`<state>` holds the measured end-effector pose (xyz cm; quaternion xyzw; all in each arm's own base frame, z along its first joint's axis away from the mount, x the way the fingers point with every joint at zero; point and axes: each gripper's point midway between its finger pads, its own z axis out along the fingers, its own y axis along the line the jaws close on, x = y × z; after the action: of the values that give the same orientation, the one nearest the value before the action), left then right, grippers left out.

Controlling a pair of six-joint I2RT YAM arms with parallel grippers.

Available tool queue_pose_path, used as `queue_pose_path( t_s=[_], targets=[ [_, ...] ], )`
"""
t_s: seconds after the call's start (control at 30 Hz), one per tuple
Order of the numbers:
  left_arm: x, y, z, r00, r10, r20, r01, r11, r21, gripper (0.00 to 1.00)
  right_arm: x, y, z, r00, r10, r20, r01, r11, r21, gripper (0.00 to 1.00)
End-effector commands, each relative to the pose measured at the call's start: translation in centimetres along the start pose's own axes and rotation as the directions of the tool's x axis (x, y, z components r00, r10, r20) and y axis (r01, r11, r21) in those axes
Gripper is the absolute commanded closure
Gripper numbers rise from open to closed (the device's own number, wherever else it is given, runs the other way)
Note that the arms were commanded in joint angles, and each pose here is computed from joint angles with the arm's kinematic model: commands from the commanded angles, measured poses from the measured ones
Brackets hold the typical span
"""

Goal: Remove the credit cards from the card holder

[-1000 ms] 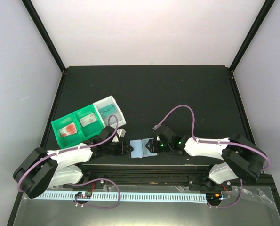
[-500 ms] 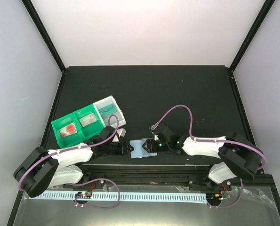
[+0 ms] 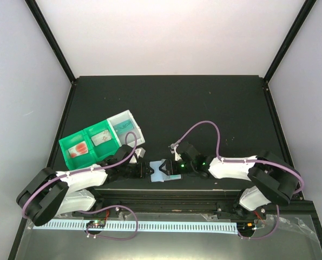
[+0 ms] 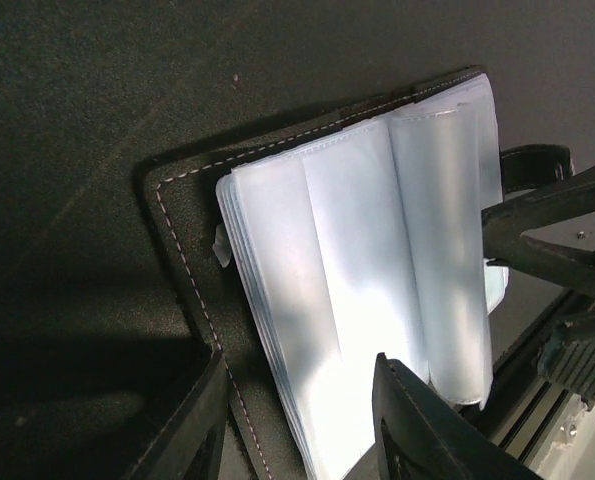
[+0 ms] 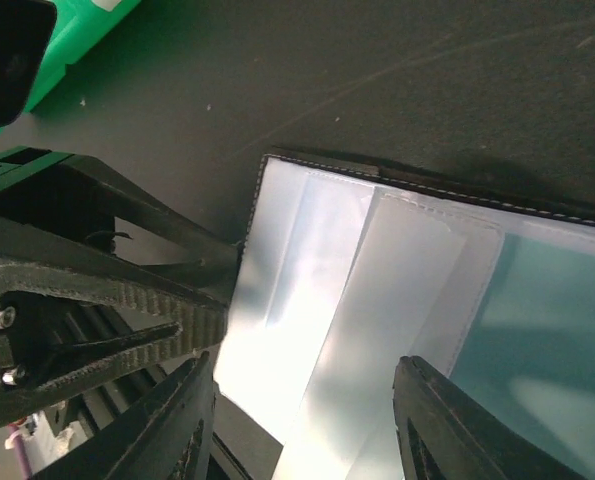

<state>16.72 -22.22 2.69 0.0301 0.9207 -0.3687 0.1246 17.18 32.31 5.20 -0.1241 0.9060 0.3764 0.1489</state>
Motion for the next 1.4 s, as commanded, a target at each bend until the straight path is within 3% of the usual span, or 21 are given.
queue_pose_path(
  t_s=[0.0, 0.33, 0.5, 0.73, 1.37],
  targets=[
    [-0.1, -1.1, 0.0, 1.0, 0.017, -0.005, -0.017, 0.999, 0.04, 0.58, -0.5, 2.5, 0.5, 1.0, 0.0, -0.002, -0.001, 0.995, -0.104, 0.5],
    [0.2, -1.1, 0.0, 1.0, 0.002, -0.004, -0.002, 0.998, 0.06, 0.58, -0.2, 3.9, 1.2, 1.0, -0.014, -0.01, 0.011, 0.979, -0.206, 0.5],
    [0.2, -1.4, -0.3, 1.0, 0.002, 0.002, -0.002, 0.997, 0.071, 0.58, -1.1, 4.6, -0.1, 0.998, -0.032, 0.051, 0.043, 0.974, -0.221, 0.5],
    [0.1, -1.0, -0.8, 1.0, 0.004, 0.024, -0.005, 0.999, 0.045, 0.57, -2.0, 1.9, -3.2, 0.984, -0.089, 0.154, 0.095, 0.995, -0.034, 0.5],
    [0.0, -1.1, -1.1, 0.999, 0.01, 0.035, -0.011, 0.999, 0.045, 0.52, -0.1, -4.3, -2.7, 0.994, -0.052, 0.092, 0.029, 0.972, 0.232, 0.51]
  ],
)
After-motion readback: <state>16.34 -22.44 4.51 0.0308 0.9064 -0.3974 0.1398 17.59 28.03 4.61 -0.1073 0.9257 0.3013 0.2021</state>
